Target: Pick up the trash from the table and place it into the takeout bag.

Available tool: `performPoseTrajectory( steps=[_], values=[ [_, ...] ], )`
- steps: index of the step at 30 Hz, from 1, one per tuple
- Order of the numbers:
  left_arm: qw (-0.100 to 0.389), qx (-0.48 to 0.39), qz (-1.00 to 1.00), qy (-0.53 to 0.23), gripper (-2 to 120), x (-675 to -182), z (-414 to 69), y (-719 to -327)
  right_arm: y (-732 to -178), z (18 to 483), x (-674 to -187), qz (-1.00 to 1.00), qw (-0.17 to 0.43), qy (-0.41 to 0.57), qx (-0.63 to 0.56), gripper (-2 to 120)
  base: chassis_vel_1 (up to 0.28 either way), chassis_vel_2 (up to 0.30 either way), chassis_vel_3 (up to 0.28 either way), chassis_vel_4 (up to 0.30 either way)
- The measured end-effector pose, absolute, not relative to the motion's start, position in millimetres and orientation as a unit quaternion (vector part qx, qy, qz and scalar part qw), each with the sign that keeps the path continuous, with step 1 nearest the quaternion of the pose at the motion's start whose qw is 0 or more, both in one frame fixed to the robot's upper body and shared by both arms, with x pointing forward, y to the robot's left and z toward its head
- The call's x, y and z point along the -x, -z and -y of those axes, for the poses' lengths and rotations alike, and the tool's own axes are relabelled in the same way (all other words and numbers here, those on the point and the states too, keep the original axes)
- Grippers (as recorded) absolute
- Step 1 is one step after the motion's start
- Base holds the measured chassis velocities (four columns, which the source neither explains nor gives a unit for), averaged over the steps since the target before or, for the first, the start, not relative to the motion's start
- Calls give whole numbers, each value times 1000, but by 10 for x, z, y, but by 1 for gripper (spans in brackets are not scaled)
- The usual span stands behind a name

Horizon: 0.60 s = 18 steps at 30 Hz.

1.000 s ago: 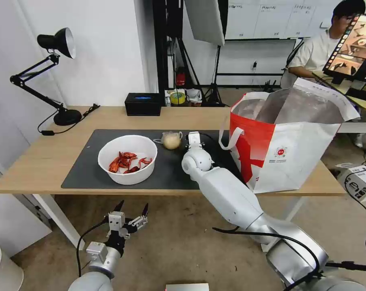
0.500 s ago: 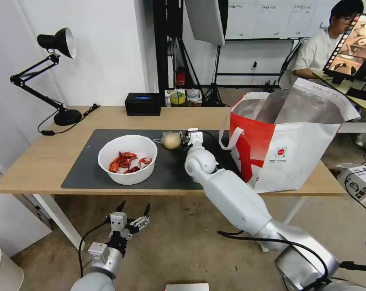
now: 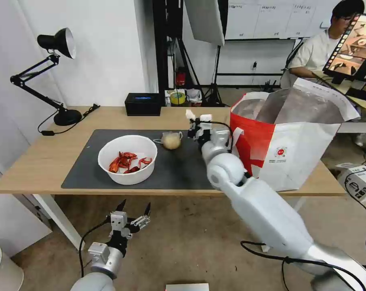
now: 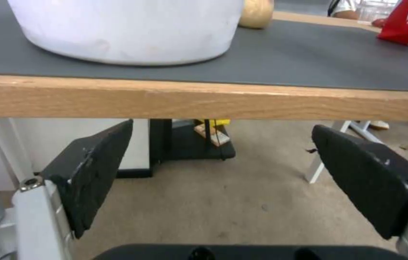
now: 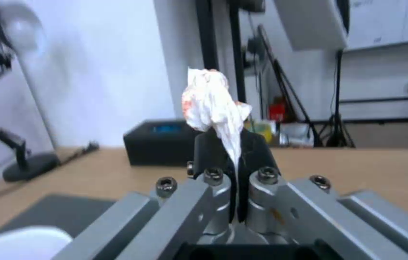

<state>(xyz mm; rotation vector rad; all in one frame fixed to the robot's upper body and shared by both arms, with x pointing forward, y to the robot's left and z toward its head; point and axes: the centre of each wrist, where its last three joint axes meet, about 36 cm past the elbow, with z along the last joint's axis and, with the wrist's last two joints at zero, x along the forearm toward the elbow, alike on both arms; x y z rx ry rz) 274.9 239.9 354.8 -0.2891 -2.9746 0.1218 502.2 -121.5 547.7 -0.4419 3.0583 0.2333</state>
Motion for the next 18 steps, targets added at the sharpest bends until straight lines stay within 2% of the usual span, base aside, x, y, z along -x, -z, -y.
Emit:
performPoseTrajectory(
  steps=[11, 18],
  values=[
    [74, 98, 992, -36, 100, -2751, -2420, -3580, -5921, 1860, -4855, -986, 111, -81, 92, 0, 0, 0, 0, 0],
    [75, 102, 991, -34, 100, -2760, -2421, -3586, -6013, 2156, -4786, -985, 156, -64, 43, 0, 0, 0, 0, 0]
  ],
)
